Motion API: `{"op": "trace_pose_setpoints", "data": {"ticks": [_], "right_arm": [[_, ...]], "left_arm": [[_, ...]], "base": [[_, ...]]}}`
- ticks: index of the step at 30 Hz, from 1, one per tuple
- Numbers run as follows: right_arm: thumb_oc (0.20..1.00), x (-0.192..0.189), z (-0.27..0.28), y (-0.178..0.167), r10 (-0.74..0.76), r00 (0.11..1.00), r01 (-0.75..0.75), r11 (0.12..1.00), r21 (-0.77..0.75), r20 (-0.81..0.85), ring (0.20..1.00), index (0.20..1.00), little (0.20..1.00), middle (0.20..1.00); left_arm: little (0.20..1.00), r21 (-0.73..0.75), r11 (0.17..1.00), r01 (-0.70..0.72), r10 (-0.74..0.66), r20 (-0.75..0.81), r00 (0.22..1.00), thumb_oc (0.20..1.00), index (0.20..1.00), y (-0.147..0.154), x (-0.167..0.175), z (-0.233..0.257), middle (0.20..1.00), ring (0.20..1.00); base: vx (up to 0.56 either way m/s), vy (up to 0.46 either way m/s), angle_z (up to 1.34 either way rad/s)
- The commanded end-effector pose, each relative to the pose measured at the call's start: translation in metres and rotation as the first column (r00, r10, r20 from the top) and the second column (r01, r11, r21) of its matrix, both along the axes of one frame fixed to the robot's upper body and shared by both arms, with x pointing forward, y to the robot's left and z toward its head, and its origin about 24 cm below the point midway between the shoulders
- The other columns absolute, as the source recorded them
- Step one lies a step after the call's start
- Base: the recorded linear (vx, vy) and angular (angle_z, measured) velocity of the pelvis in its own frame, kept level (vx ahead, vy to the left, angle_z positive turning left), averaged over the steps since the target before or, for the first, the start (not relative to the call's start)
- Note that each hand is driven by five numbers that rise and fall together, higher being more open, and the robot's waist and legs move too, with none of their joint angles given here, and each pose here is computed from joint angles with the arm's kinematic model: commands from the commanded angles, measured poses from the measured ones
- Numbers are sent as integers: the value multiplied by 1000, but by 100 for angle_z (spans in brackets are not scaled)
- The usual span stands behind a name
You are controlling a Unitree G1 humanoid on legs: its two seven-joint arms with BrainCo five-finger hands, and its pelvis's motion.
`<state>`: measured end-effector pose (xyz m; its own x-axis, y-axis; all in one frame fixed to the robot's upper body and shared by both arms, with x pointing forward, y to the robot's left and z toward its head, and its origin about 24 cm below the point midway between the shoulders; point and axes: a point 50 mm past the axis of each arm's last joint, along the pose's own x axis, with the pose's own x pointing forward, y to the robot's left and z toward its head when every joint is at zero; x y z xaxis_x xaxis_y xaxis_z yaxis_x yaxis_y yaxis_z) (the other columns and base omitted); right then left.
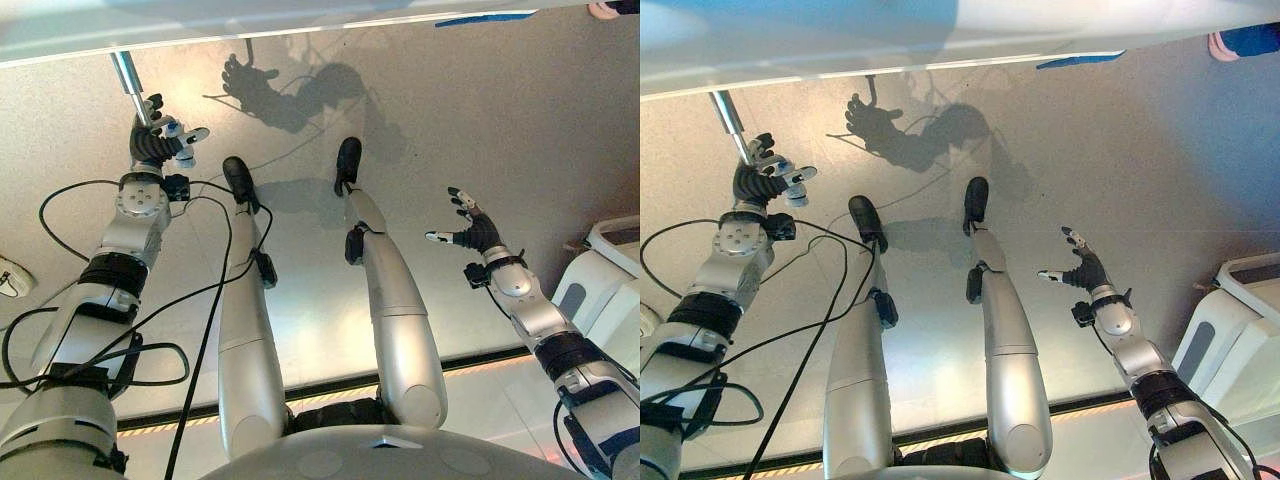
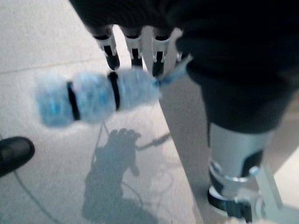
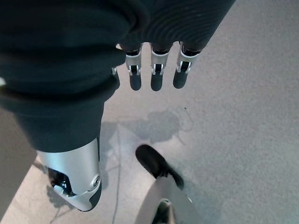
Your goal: Raise the hospital bed
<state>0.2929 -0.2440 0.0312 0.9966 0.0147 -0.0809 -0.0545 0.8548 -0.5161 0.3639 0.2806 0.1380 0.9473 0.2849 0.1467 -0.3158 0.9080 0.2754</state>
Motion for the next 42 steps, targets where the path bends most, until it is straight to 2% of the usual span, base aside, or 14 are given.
{"op": "trace_pose_setpoints", "data": {"ticks": [1,15,36,42], "right_arm": [[1000,0,-4,-2,-1,999,0,1000,-12,-32,1000,1000,1000,1000],[1000,4,0,0,11,1000,-12,1000,-18,-29,1000,1000,1000,1000],[1000,3,-2,1,23,999,-24,999,-21,-48,1000,1000,1000,1000],[1000,2,-3,1,25,998,-26,999,-19,-51,1000,1000,1000,1000]], "left_arm": [[1000,6,1000,-27,27,-8,1000,1000,1000,8,-1,1,1000,1000],[1000,-6,1000,-11,10,-108,994,1000,1000,1,2,-19,1000,1000],[1000,-22,1000,-4,2,-118,993,1000,1000,1,1,-23,1000,1000],[1000,-82,997,-18,6,-136,991,1000,1000,0,-1,-32,1000,1000]], "base": [[0,0,0],[-1,0,-1],[0,0,0],[0,0,0]]}}
